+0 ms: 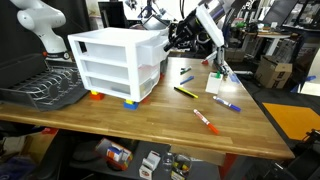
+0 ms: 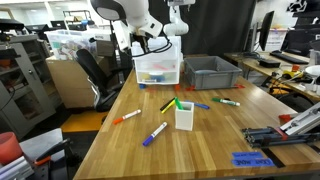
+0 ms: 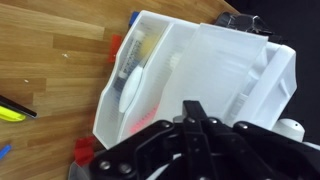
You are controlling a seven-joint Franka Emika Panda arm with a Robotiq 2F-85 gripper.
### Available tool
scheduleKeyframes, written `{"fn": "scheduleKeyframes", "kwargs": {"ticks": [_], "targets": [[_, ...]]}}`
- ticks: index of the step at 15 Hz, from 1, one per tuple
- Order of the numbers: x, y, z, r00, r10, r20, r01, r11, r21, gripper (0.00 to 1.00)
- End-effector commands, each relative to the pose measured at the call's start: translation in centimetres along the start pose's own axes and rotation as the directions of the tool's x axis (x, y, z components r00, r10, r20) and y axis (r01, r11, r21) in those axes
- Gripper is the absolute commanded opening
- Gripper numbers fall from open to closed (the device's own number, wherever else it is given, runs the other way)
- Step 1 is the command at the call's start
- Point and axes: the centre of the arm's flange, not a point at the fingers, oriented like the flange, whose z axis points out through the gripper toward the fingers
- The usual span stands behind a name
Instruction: Close the top drawer of the cabinet on the table
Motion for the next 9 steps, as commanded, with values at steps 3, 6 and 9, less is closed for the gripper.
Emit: {"fn": "scheduleKeyframes", "kwargs": {"ticks": [3,6,9], "targets": [[2.0,-1.5,2.9,0.999,-0.047,0.002,0.047,0.999,0.023,0.0],[2.6,-2.2,4.0,0.998,-0.068,0.01,0.068,0.997,0.037,0.0],[2.8,-2.5,4.6,0.995,-0.095,0.022,0.094,0.995,0.042,0.0]]}}
